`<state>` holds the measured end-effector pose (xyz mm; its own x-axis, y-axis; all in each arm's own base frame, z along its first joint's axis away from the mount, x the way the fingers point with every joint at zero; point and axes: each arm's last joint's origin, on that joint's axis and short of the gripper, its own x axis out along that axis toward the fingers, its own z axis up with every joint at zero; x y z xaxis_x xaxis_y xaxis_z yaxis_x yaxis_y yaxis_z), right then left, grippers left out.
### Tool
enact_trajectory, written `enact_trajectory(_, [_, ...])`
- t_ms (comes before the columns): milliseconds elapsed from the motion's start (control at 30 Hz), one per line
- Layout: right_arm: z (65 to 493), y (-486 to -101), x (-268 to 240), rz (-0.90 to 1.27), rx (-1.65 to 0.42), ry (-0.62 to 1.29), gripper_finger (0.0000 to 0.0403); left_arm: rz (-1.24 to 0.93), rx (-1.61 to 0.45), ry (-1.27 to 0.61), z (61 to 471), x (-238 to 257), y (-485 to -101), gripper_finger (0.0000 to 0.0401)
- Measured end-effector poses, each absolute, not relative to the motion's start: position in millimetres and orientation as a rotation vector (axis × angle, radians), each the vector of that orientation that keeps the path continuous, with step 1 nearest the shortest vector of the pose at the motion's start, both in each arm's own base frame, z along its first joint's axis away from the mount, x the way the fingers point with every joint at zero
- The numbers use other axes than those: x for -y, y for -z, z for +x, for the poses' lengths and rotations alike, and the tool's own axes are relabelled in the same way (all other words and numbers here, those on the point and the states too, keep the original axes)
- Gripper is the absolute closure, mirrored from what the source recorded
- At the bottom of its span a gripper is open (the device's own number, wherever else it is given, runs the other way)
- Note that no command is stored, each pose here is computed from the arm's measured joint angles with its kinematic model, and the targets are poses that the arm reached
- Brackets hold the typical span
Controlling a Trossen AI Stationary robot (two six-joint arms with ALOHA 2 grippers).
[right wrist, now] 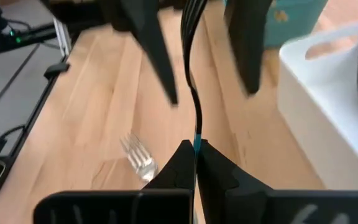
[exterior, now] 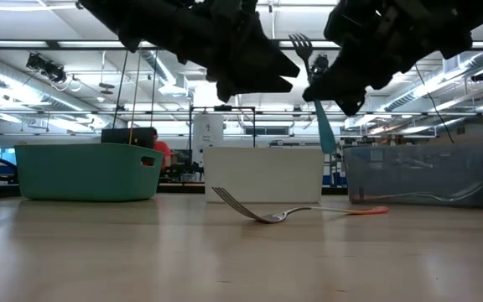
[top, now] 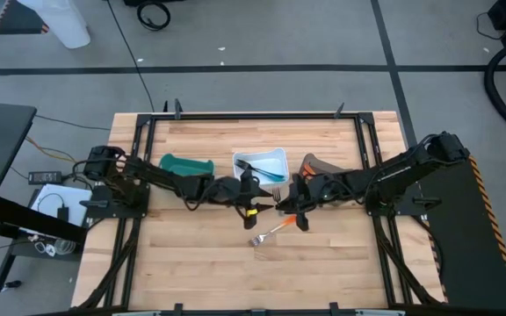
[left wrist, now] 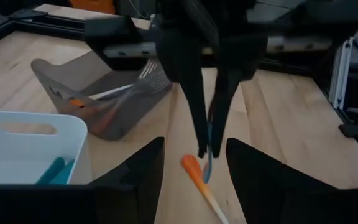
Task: Sort silverware by color (type)
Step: Put the blue fork into the white bin
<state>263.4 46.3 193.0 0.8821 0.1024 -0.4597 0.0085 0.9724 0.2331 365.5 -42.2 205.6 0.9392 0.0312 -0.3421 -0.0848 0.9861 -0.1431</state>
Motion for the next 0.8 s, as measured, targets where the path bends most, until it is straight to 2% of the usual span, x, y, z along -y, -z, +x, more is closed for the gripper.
enact_trajectory(400, [262,-191,-47,0.216,-0.514,-0.088,0.0393,-0.201,-0.192,-0.047,370,38,-220,0.0221])
enact_trajectory(633, [262,-191,-48,0.056,-0.504,-0.144,0.0392,-0.255,-0.155,-0.008,371,40,-224,0.0221])
enact_trajectory(800, [263,-192,-46,-0.059,-0.486,-0.086,0.0392,-0.262,-0.15,-0.009,373,40,-221,0.0223])
